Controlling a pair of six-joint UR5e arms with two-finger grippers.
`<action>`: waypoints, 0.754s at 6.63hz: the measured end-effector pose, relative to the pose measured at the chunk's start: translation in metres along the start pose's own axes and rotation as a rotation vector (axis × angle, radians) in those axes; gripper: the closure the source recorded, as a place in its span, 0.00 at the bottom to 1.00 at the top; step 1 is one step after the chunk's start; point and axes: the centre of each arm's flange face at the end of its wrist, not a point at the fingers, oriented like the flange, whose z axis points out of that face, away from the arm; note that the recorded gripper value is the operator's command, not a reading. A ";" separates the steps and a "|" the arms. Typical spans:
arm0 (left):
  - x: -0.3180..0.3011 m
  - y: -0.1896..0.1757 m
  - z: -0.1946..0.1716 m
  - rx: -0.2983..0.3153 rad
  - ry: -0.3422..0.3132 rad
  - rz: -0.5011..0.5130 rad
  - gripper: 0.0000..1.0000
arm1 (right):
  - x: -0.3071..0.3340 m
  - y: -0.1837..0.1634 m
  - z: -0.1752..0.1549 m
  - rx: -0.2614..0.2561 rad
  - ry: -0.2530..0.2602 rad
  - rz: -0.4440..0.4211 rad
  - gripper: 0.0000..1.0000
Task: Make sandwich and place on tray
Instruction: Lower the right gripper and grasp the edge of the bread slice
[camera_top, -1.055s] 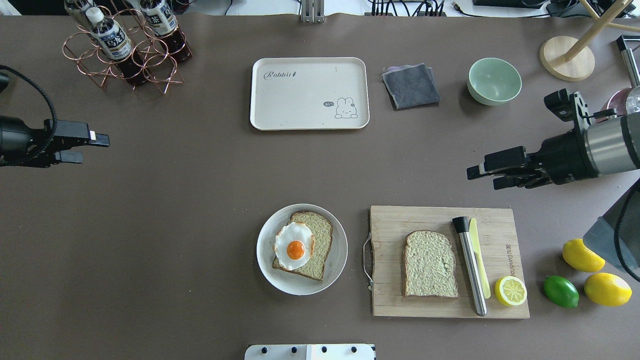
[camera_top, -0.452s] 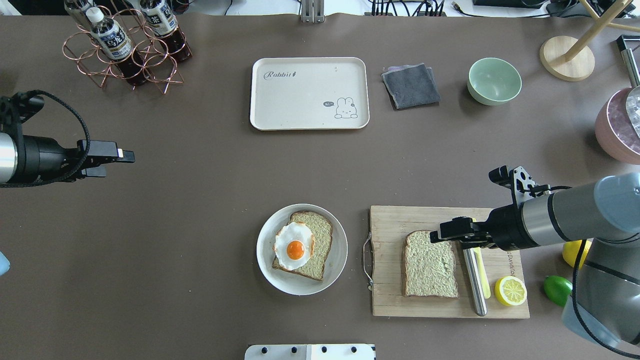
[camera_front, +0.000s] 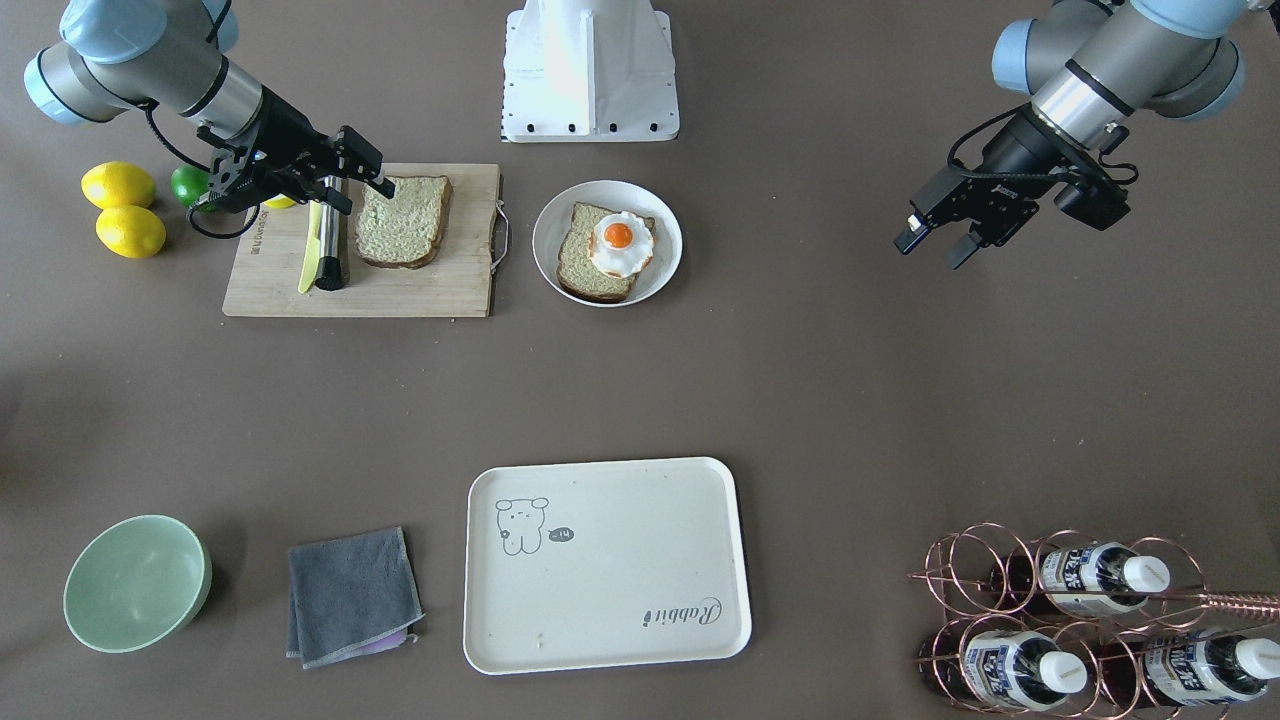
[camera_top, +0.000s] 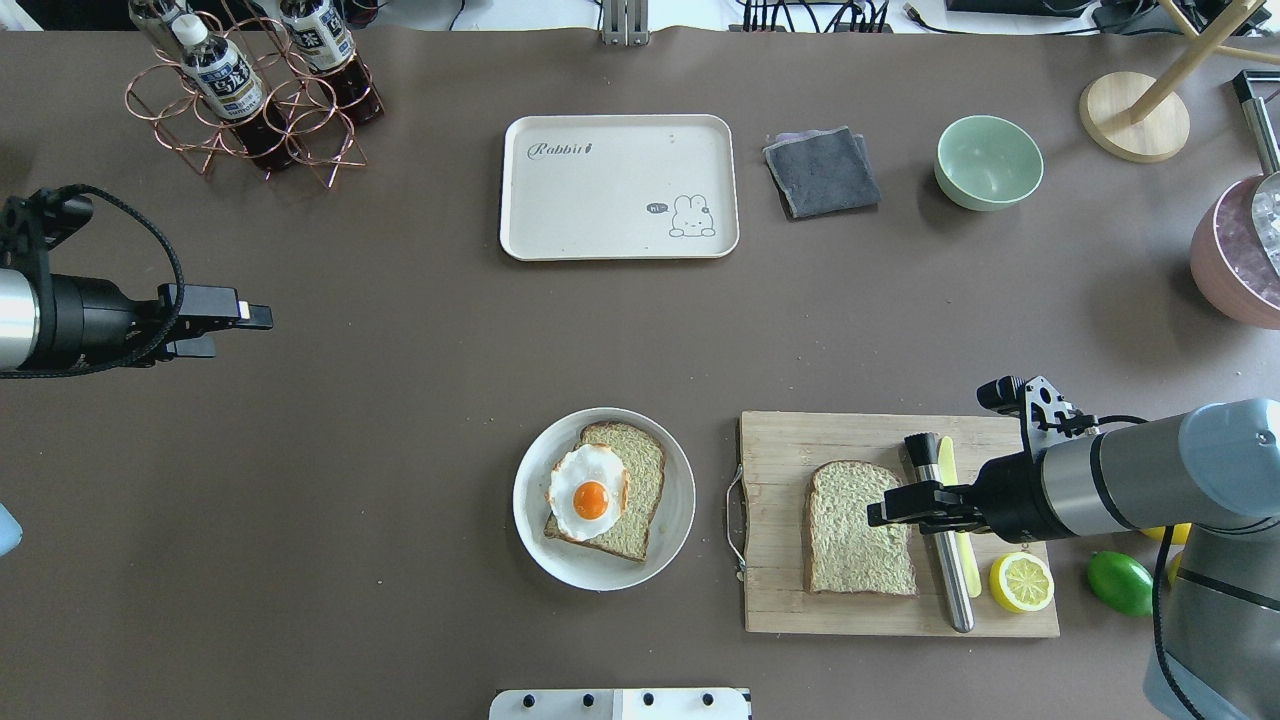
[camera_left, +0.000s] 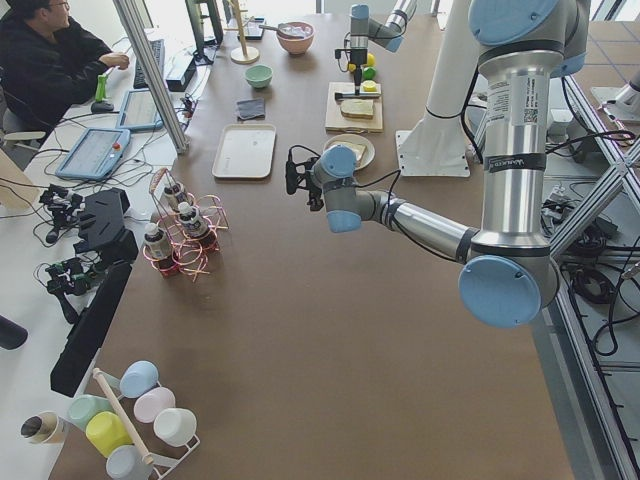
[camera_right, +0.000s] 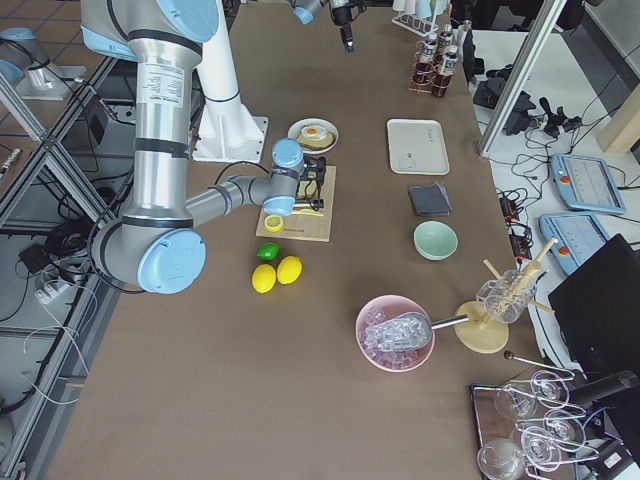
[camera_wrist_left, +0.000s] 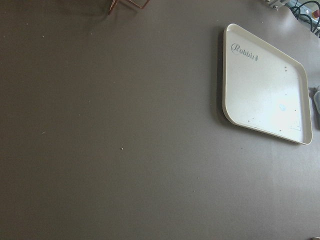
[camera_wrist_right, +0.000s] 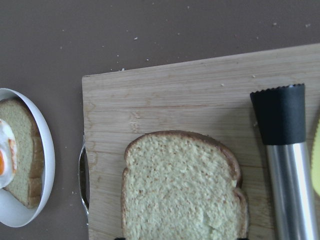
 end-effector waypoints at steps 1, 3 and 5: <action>0.000 0.000 0.000 -0.001 0.001 0.000 0.02 | 0.002 0.005 0.004 -0.002 0.008 -0.001 0.21; 0.000 0.001 0.000 -0.001 0.001 0.001 0.02 | 0.002 0.011 0.014 0.004 0.046 0.005 0.21; 0.000 0.001 0.000 -0.002 0.002 0.001 0.02 | -0.009 0.015 0.017 0.009 0.093 0.016 0.23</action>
